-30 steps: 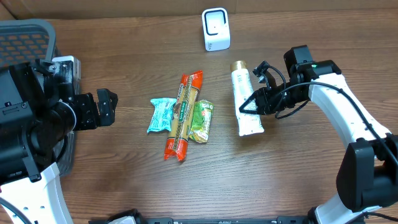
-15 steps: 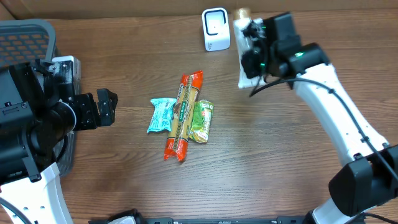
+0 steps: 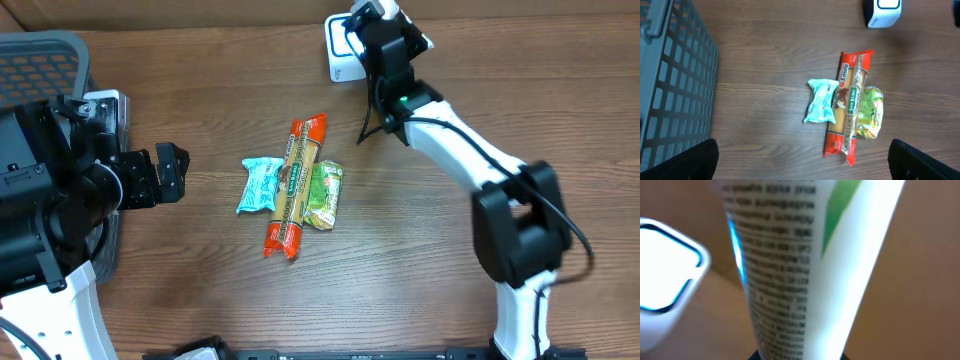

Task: Scan the item barcode
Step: 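Lift the tube upright and carry it toward the white scanner, then hold the tube's barcode side in front of the scanner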

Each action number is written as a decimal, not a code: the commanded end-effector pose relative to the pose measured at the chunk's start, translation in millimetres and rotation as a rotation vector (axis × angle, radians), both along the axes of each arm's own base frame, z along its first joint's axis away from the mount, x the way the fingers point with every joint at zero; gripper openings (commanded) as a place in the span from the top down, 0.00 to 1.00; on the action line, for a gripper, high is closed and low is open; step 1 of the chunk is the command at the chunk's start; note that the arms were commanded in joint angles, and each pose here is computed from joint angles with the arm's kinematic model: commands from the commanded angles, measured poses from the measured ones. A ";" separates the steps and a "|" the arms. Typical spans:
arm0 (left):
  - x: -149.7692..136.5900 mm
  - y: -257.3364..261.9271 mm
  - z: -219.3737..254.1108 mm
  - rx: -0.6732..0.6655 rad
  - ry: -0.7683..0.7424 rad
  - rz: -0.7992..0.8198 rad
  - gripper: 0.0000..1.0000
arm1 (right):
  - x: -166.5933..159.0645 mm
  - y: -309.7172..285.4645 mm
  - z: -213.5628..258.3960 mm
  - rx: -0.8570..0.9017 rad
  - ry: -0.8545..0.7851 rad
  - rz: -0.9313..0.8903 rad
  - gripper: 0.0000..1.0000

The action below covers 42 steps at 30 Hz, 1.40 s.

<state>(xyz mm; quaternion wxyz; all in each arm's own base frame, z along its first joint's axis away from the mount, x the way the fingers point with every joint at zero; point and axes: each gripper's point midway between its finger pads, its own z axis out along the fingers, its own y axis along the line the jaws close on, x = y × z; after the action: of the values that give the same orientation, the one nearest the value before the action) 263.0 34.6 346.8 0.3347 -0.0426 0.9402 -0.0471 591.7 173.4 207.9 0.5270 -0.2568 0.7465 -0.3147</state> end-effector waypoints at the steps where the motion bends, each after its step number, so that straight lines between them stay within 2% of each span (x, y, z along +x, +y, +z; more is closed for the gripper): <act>1: -1.2 -1.9 -1.4 -0.001 -0.001 -0.019 0.00 | 17.2 -14.1 18.7 -0.235 -0.083 -0.037 0.96; 6: -1.1 -1.8 -1.5 -0.001 -0.001 -0.019 0.00 | 35.7 -10.7 -14.1 -0.425 -0.086 0.021 0.96; 9: -0.6 -1.7 -2.0 -0.002 0.001 -0.019 0.00 | 40.7 -10.8 -40.0 -0.464 -0.045 0.050 0.96; 14: -0.5 -1.7 -2.1 -0.002 0.002 -0.019 0.01 | 42.8 -7.8 -57.9 -0.452 -0.030 0.068 0.96; 26: -0.4 -1.7 -2.2 -0.002 0.002 -0.020 0.01 | 43.6 -3.2 -57.6 -0.426 -0.042 0.088 0.96; 30: -0.4 -1.7 -2.2 -0.002 0.002 -0.020 0.00 | 43.0 -6.3 -57.5 -0.337 -0.059 0.053 0.96; 42: -0.4 -1.6 -2.3 -0.002 0.002 -0.019 0.00 | 44.2 1.7 -58.6 -0.328 -0.062 0.096 0.96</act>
<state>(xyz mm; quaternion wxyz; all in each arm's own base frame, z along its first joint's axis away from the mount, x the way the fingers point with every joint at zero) 263.1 34.1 345.9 0.3335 -0.0423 0.9405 -0.0488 629.6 170.3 111.8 0.4727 -0.3946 0.6642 -0.4239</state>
